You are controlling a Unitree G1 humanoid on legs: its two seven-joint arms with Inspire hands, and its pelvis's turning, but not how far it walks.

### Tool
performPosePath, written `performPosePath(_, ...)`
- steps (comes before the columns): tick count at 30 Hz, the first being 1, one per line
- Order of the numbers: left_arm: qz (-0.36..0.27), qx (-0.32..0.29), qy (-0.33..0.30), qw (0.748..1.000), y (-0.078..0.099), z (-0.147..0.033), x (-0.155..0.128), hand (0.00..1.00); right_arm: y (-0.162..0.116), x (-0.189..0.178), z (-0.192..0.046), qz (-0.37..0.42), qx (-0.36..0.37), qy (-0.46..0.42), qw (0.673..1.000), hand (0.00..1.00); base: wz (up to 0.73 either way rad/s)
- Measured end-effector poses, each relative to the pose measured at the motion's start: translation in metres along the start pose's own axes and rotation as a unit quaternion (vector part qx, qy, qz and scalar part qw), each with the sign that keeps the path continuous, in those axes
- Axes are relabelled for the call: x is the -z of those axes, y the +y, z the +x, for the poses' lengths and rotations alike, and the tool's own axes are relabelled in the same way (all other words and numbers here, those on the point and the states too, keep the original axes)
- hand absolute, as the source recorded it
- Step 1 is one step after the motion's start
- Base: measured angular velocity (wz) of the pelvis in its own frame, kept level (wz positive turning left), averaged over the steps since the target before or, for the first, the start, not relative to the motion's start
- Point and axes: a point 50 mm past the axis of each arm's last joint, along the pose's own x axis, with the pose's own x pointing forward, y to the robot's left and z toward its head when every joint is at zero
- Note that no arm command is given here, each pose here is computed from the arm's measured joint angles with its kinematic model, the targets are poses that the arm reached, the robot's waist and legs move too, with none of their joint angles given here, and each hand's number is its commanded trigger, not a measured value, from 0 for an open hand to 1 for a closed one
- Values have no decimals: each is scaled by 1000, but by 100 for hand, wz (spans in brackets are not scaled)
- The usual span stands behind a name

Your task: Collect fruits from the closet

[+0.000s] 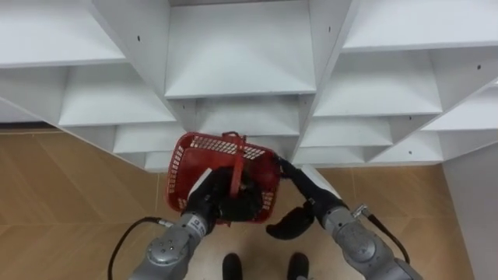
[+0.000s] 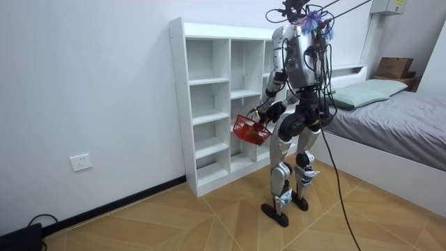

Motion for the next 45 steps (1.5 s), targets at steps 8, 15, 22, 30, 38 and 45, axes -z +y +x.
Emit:
performPosePath(8, 4, 29, 2, 1000, -3, 0, 1, 100, 4, -2, 1, 1, -10, -3, 1000, 0, 0)
performPosePath(15, 4, 31, 3, 1000, -4, 0, 1, 100, 3, -1, 1, 0, -10, -1, 1000, 0, 0)
performPosePath(22, 3, 31, 3, 1000, -4, 0, 1, 100, 4, -1, 1, 0, -15, -1, 1000, 0, 0)
performPosePath(30, 11, 28, 9, 1000, -3, -2, 4, 100, 7, 2, -1, 3, -22, 3, 1000, 0, 0)
performPosePath(38, 58, -2, 35, 998, 9, -9, 15, 100, 9, 15, -8, 3, -28, 26, 999, 0, 4)
performPosePath(45, 114, -50, 95, 988, 30, -24, 40, 100, 9, 29, -16, 3, -18, 52, 999, 0, 10)
